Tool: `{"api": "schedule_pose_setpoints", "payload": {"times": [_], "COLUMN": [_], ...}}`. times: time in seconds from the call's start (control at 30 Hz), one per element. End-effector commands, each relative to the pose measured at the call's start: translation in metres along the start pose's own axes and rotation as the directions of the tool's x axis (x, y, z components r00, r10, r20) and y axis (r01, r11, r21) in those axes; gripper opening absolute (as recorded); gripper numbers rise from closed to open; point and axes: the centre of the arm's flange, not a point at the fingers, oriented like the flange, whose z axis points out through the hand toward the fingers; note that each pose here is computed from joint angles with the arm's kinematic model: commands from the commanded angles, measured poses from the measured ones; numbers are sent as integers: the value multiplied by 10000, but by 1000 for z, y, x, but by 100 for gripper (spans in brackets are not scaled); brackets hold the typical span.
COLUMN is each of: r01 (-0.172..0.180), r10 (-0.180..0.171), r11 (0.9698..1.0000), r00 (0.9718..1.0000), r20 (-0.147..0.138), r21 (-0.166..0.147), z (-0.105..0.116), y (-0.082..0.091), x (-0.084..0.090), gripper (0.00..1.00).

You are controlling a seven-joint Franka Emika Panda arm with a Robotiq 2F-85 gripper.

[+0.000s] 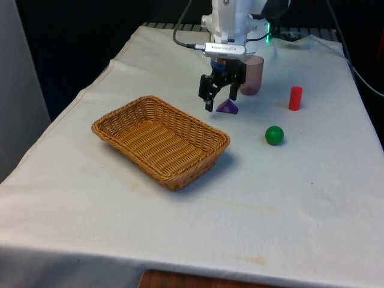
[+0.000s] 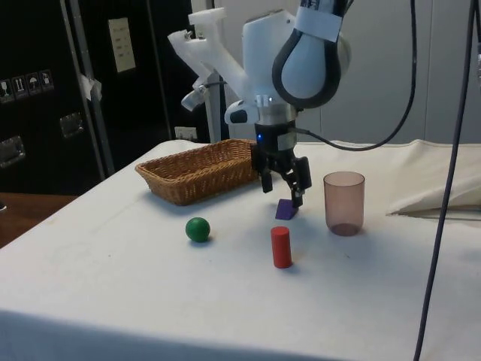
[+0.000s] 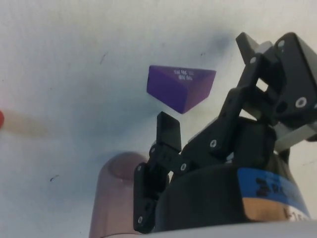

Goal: Pick up the triangular block and place it into the basket.

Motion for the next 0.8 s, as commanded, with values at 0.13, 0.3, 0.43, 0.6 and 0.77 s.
{"api": "schedule_pose_setpoints", "payload": {"times": [0.13, 0.3, 0.43, 0.6, 0.77], "r01": [291, 467, 592, 737, 978], "r10": [-293, -472, -599, -745, -987], "r11": [9994, 9986, 9978, 9968, 9946], "r00": [9995, 9987, 9979, 9969, 9947], "r20": [-118, -182, -233, -256, -284], "r21": [-204, -255, -303, -310, -338], "z": [-2, -3, -5, -5, -4], "y": [-6, -7, -7, -10, -15], "x": [-5, -6, -5, -7, -10], "gripper": [100, 100, 100, 100, 100]}}
